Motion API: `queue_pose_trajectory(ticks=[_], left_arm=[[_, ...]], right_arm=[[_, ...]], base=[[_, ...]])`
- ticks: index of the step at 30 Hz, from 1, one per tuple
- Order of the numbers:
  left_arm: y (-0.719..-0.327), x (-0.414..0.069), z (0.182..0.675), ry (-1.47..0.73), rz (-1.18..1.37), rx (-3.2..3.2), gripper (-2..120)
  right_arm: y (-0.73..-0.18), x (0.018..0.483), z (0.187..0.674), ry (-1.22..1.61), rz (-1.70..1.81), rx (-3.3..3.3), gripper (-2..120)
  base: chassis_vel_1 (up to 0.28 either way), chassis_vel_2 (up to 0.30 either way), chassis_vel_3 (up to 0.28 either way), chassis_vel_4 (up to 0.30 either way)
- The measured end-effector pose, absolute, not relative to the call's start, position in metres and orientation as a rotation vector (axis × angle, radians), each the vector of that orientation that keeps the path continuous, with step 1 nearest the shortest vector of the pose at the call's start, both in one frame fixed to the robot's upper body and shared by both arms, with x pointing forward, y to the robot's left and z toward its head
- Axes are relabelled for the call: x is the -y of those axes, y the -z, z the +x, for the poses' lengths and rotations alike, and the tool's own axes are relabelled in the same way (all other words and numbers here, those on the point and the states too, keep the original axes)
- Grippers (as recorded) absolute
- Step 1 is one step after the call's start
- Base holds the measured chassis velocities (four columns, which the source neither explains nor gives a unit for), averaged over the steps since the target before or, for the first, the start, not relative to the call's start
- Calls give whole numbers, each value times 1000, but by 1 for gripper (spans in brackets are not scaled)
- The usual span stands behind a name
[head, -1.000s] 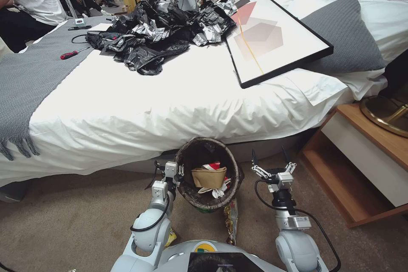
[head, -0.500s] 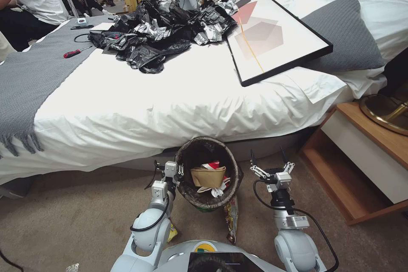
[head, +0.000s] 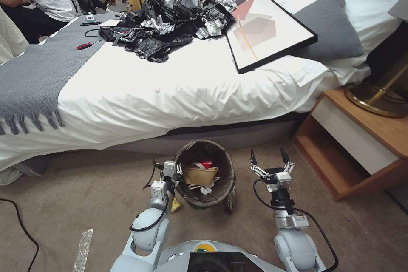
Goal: Pick up the trash bin, then pick up the garbage from the floor and place it into the trash bin.
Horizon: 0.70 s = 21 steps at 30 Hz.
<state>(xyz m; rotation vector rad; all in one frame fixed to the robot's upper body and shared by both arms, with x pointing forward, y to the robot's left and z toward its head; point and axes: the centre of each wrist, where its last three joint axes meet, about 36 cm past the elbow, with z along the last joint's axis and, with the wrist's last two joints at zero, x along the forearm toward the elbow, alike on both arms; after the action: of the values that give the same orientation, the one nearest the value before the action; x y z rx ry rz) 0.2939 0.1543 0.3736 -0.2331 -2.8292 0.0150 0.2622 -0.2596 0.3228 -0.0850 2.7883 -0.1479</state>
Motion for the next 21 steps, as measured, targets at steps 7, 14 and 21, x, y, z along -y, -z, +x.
queue_pose_trajectory(ticks=[7, 14, 21], left_arm=[[-374, -154, 294, -18, -237, 2828, 0], [-374, -154, 294, -19, -240, 2828, 0], [-374, -154, 294, -20, -242, 2827, 0]], right_arm=[[-323, 262, 270, 165, -78, -2757, 100], [-324, 264, 275, 185, -75, -2736, 100], [-326, 266, 278, 223, -90, -2725, 100]], base=[[59, -51, -48, 60], [-3, 4, 5, -8], [0, 0, 0, 0]])
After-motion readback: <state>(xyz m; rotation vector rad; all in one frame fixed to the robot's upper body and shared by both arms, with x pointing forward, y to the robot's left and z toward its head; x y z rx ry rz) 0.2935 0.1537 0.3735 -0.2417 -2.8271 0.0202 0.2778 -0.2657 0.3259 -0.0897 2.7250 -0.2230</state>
